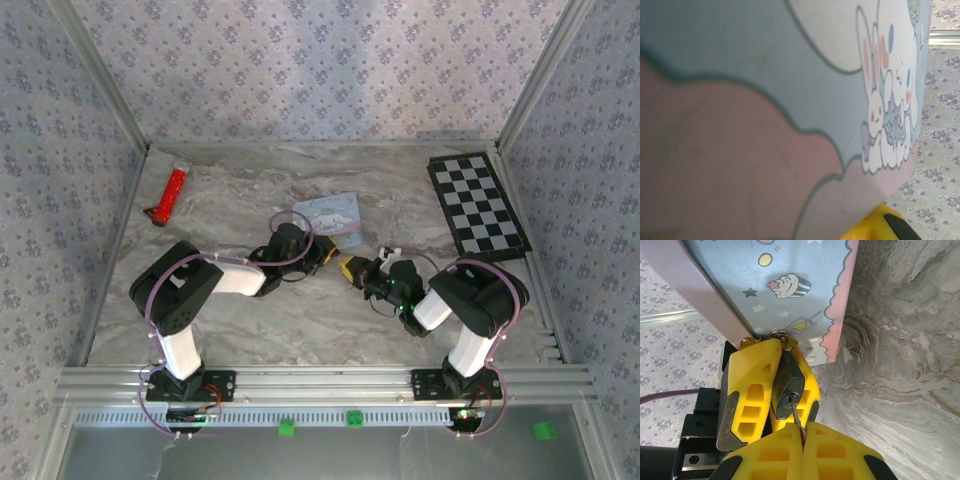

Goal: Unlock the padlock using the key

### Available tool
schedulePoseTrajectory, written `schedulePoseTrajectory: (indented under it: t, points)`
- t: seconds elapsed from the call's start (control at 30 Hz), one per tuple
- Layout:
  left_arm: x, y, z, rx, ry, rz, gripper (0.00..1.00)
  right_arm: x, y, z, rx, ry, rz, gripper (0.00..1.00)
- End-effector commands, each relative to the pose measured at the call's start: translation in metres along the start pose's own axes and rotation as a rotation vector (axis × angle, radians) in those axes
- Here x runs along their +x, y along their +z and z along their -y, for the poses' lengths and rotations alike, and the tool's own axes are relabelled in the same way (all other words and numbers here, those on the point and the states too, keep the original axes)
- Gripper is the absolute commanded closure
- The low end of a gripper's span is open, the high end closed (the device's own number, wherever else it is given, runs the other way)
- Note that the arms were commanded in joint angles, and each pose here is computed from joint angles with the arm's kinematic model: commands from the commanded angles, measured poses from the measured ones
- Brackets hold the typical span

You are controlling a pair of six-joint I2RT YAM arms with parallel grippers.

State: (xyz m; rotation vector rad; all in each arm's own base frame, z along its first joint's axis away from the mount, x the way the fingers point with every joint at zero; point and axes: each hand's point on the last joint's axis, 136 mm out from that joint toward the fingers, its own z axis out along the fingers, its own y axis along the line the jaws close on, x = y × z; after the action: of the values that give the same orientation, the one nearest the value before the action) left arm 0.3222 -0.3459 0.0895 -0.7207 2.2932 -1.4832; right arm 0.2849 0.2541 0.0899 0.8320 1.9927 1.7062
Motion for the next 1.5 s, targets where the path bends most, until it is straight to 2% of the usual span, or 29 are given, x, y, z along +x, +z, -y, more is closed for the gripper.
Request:
schedulePoseTrajectory:
  t: [0.0,0.13,0.23,0.33,0.6,0.8,1.2,1.47]
  points:
    - [0.020,-0.004,0.046,0.123,0.022,-0.069,0.95,-0.007,0.011,-0.026,-0.075,0.007,0.008,1.00]
    - [0.021,-0.004,0.049,0.130,0.020,-0.072,0.95,-0.003,0.012,-0.041,-0.107,-0.014,-0.013,1.00]
    - [0.022,-0.005,0.051,0.136,0.023,-0.074,0.95,-0.021,0.005,-0.021,-0.064,0.013,0.032,1.00]
    - [0.025,-0.007,0.054,0.141,0.024,-0.076,0.95,-0.031,0.006,-0.014,-0.045,0.041,0.021,1.00]
    - [0.030,-0.007,0.060,0.153,0.027,-0.081,0.95,-0.007,0.019,-0.048,-0.128,-0.003,-0.041,1.00]
    - [0.030,-0.005,0.063,0.159,0.028,-0.083,0.95,0.016,0.029,-0.038,-0.102,-0.004,-0.088,1.00]
    - [0.031,-0.005,0.055,0.120,0.049,-0.087,0.95,-0.036,0.003,-0.039,-0.086,-0.031,0.035,1.00]
    - [0.033,-0.003,0.050,0.096,0.067,-0.085,0.95,-0.038,0.004,-0.043,-0.055,-0.062,0.032,1.00]
